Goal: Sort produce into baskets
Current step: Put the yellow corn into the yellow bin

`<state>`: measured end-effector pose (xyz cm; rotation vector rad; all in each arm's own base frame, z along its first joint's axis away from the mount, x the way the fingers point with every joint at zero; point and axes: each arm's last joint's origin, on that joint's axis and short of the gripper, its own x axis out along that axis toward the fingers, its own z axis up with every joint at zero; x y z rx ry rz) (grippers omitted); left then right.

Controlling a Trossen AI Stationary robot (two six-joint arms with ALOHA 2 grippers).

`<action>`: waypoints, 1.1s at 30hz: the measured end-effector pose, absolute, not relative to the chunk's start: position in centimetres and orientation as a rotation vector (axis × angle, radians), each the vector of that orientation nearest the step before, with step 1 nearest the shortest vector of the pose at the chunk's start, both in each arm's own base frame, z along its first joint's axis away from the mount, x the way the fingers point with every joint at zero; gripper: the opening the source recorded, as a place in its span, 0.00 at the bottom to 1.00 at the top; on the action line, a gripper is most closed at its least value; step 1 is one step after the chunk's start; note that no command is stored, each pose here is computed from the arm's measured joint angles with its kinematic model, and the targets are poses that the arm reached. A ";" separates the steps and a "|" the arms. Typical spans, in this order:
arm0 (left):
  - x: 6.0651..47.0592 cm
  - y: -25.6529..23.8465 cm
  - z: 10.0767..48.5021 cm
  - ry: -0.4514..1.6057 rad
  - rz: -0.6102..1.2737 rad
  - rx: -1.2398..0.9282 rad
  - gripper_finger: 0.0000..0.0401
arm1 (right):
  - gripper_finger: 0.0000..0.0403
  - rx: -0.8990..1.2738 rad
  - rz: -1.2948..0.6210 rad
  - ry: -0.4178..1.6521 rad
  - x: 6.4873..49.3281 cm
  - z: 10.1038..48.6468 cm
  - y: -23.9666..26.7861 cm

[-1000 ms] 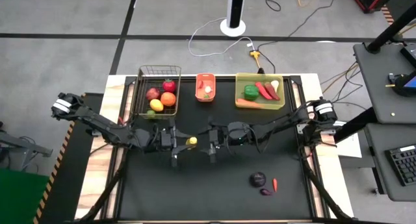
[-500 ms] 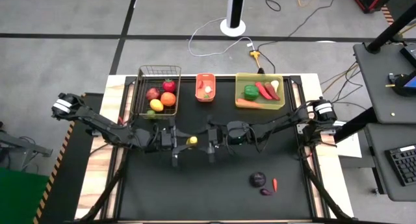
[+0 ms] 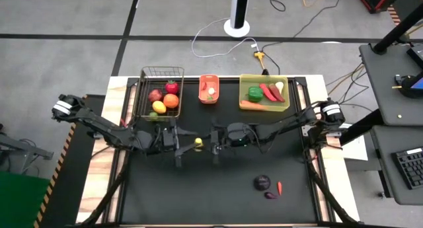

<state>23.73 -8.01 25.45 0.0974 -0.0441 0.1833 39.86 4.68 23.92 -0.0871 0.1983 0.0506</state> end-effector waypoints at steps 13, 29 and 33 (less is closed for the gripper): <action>23.7 -8.0 24.6 0.043 0.180 0.080 0.52 | 0.35 -0.041 -0.434 0.909 37.0 25.8 -3.8; 23.4 -7.7 24.2 0.094 0.281 0.084 0.52 | 0.35 0.235 -0.924 0.927 31.1 22.9 -18.8; 23.2 -7.5 24.1 0.115 0.299 0.077 0.52 | 0.37 0.278 -0.970 0.904 30.2 21.8 -19.7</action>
